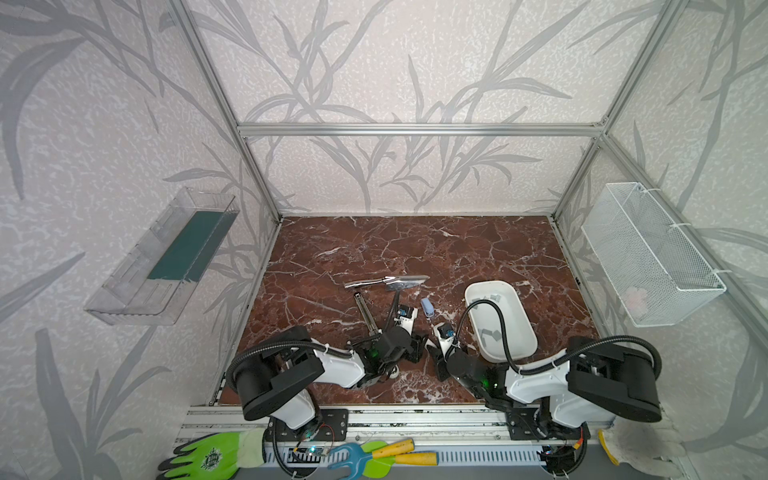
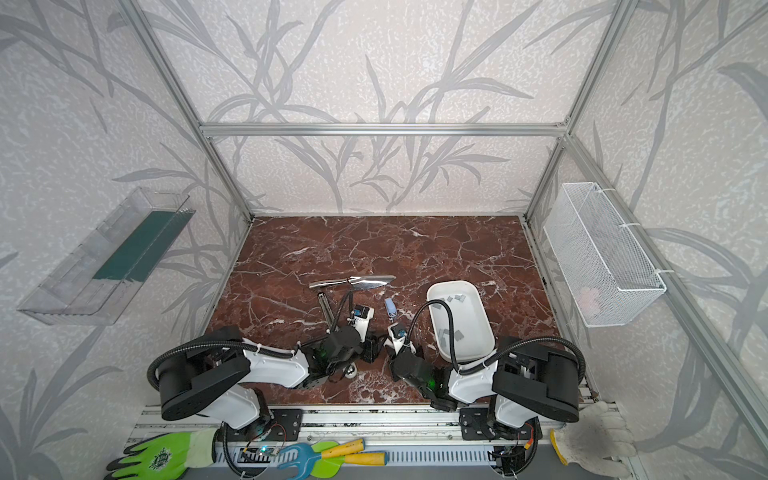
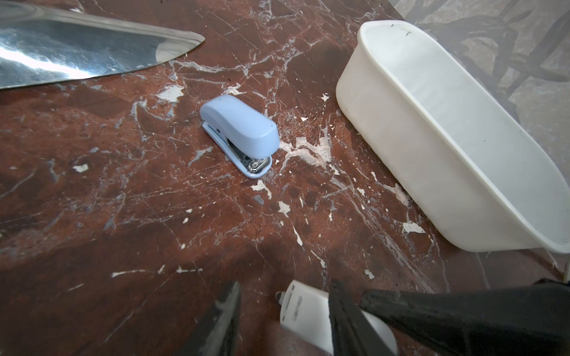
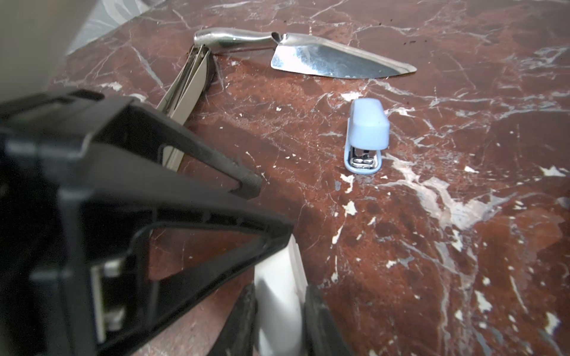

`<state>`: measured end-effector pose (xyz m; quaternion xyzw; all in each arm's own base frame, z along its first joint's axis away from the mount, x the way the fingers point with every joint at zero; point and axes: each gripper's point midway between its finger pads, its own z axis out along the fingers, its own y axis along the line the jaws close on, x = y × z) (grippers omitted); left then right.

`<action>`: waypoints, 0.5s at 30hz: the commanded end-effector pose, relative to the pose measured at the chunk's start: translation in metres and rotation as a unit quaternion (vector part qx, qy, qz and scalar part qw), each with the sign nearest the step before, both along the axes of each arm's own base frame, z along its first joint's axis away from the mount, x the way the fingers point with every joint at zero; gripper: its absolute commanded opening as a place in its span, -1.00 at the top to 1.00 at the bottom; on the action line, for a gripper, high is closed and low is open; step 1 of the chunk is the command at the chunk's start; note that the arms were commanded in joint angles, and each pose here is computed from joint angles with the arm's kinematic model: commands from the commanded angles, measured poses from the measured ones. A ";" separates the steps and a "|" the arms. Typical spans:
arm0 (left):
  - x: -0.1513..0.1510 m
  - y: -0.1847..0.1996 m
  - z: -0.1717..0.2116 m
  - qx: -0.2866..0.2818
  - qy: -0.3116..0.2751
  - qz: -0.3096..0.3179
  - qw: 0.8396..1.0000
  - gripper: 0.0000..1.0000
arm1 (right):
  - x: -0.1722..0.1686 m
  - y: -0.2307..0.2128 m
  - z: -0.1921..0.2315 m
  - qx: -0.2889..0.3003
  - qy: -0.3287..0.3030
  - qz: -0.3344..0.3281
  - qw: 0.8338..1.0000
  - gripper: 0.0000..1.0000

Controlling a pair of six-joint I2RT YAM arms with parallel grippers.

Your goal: Load the staples into the stapler

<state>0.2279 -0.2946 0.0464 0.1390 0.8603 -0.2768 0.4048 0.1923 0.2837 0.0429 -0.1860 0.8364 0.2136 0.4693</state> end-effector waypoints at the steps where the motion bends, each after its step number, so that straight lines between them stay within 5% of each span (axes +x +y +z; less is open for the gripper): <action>1: 0.003 -0.009 0.008 -0.017 -0.009 -0.001 1.000 0.03 | -0.007 -0.024 -0.035 -0.039 0.025 -0.017 0.999 0.45; 15: 0.003 -0.014 0.004 -0.009 -0.009 -0.010 1.000 0.02 | -0.011 -0.040 -0.081 -0.035 0.051 -0.045 0.997 0.51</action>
